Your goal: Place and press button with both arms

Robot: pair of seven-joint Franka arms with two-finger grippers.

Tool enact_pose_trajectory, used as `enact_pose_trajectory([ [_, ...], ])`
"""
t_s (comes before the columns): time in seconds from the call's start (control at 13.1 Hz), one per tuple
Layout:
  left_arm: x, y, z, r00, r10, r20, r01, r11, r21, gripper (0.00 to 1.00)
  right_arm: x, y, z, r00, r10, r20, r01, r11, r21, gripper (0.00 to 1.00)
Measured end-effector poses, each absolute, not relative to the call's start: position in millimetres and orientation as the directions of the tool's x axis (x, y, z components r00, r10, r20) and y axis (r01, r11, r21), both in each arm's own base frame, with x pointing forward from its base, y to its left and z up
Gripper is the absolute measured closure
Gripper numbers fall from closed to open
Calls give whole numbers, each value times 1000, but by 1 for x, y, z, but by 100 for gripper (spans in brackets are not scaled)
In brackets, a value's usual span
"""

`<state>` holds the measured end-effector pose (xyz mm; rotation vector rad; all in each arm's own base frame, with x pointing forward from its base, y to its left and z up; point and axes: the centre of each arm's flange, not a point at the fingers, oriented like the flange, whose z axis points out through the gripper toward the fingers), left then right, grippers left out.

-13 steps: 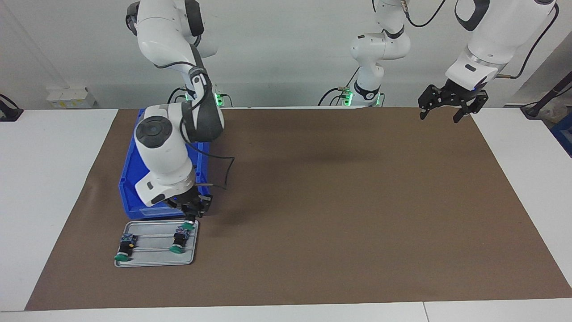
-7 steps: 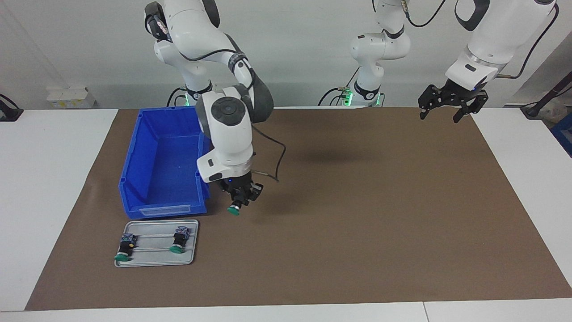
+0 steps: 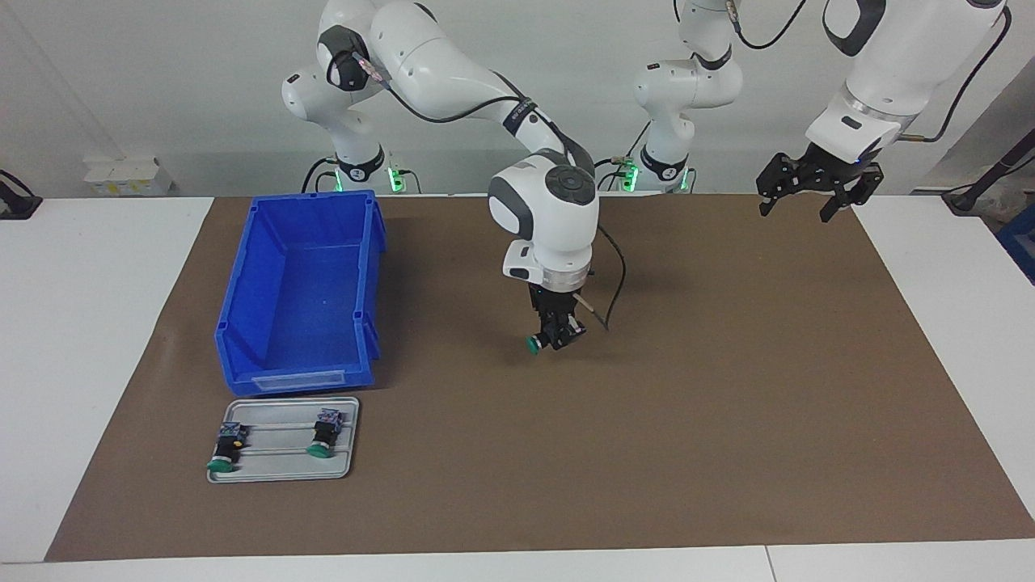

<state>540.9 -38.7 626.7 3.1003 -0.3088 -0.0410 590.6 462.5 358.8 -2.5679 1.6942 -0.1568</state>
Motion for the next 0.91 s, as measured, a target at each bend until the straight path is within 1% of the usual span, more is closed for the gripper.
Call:
enact_pose_trajectory([
  [0.3, 540, -40, 625, 979, -200, -33, -199, -980, 29, 0, 594, 473, 346, 216, -976, -27, -971, -212, -115, 58],
  [0.46, 540, -40, 625, 979, -201, -33, -200, -979, 29, 0, 596, 475, 336, 165, -985, -47, -981, -158, -115, 58],
  [0.53, 540, -42, 625, 978, -205, -32, -204, -979, 29, 0, 596, 475, 330, 155, -987, -43, -983, -150, -106, 58],
  [0.61, 540, -44, 626, 976, -215, -30, -214, -976, 29, 0, 595, 473, 326, 148, -988, -33, -986, -145, -88, 50],
  [0.84, 540, -48, 626, 954, -298, -21, -298, -954, 30, 0, 594, 463, 323, 136, -991, 7, -990, -136, -31, 14],
  [0.91, 540, -48, 627, 940, -340, -19, -339, -940, 30, 0, 596, 460, 324, 131, -991, 18, -991, -131, -19, 9],
])
